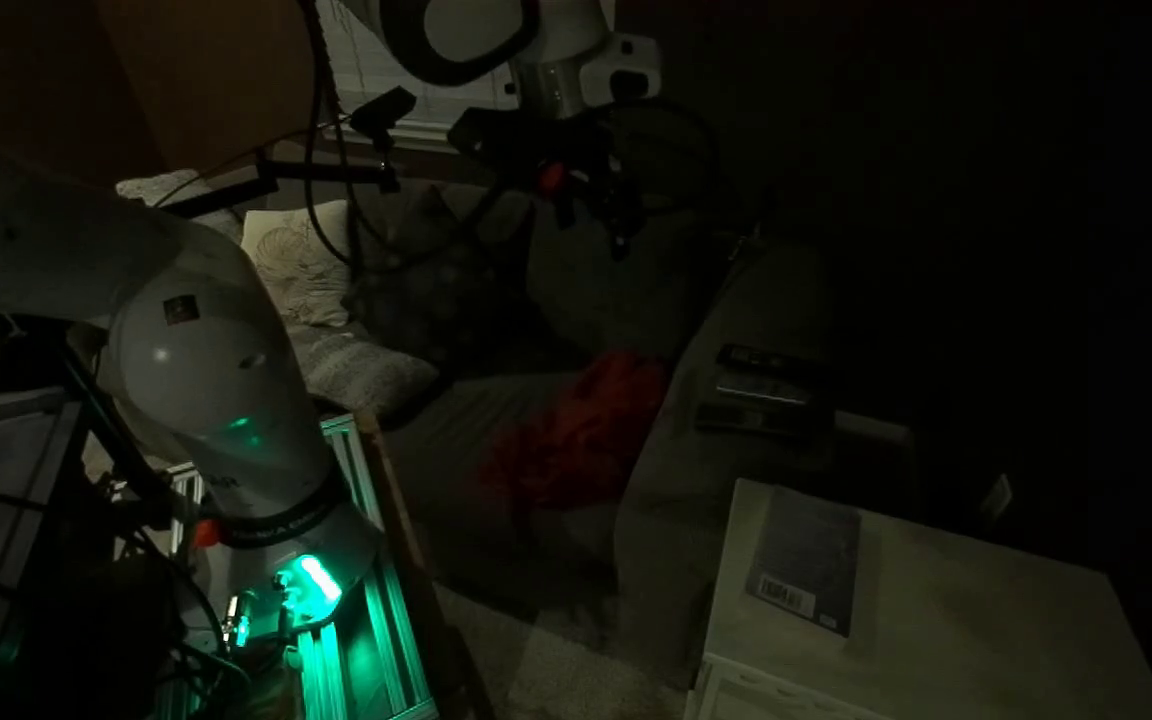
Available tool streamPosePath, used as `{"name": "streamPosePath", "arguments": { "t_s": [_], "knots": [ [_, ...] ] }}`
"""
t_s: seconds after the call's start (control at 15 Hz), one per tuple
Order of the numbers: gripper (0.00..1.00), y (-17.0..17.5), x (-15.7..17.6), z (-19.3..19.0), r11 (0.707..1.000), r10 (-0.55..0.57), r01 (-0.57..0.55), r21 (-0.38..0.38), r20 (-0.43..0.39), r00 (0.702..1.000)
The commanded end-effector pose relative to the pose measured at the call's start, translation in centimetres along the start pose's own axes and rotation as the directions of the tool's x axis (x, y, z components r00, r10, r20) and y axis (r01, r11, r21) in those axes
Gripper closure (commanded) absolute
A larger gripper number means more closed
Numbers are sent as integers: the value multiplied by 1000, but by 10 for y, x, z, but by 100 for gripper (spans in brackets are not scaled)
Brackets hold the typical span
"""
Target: Move the orange cloth backwards.
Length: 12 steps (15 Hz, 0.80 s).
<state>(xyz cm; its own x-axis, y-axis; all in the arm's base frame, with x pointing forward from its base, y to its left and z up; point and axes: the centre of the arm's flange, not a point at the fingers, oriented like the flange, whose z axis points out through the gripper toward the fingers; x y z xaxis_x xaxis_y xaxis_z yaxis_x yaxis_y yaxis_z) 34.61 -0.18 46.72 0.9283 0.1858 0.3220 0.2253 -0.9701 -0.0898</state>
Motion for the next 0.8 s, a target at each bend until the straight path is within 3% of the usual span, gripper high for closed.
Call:
{"name": "streamPosePath", "arguments": {
  "t_s": [0.0, 0.27, 0.47, 0.53, 0.73],
  "knots": [
    [0, -28, 50, 37, 998, -42, 40, 52, 44, 998],
    [0, -60, 81, 109, 991, -56, 46, 129, 76, 996],
    [0, -71, 91, 148, 967, -125, 81, 243, 173, 977],
    [0, -72, 60, 122, 984, -74, 53, 170, 124, 990],
    [0, -76, 73, 149, 975, -113, 78, 208, 163, 980]
  ]
}}
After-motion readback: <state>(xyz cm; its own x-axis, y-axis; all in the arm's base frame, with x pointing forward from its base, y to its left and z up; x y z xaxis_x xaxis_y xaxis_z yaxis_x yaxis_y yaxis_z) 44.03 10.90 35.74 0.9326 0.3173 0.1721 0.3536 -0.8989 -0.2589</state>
